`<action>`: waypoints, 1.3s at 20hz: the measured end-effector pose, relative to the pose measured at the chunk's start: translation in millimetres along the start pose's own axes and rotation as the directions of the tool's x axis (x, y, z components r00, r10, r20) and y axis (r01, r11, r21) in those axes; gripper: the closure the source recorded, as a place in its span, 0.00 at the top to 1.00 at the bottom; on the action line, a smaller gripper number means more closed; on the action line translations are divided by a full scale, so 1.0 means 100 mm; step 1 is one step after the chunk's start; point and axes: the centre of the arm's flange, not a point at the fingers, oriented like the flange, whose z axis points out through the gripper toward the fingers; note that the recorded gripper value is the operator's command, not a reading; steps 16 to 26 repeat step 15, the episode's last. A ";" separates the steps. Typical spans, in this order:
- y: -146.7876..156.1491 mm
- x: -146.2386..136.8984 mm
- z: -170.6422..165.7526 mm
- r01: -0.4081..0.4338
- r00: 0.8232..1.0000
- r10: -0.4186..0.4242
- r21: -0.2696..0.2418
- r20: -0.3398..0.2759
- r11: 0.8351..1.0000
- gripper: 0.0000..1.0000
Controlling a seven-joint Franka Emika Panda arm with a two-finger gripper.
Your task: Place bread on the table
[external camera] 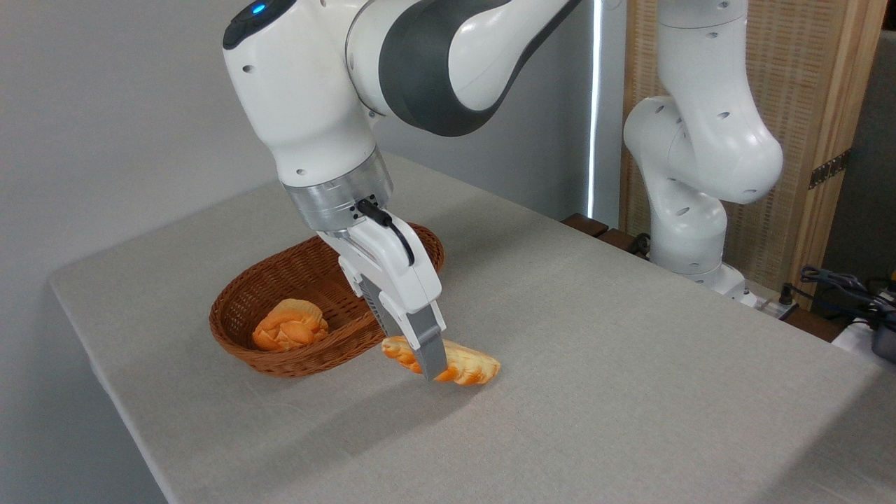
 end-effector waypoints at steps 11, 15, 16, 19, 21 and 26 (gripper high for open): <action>0.01 0.00 -0.30 0.003 0.999 0.000 0.054 -0.053 0.999 1.00; 0.31 0.17 -0.90 0.096 0.982 -0.078 0.098 -0.171 0.991 1.00; 0.31 0.17 -0.90 0.096 0.982 -0.078 0.098 -0.171 0.991 1.00; 0.31 0.17 -0.90 0.096 0.982 -0.078 0.098 -0.171 0.991 1.00; 0.31 0.17 -0.90 0.096 0.982 -0.078 0.098 -0.171 0.991 1.00; 0.31 0.17 -0.90 0.096 0.982 -0.078 0.098 -0.171 0.991 1.00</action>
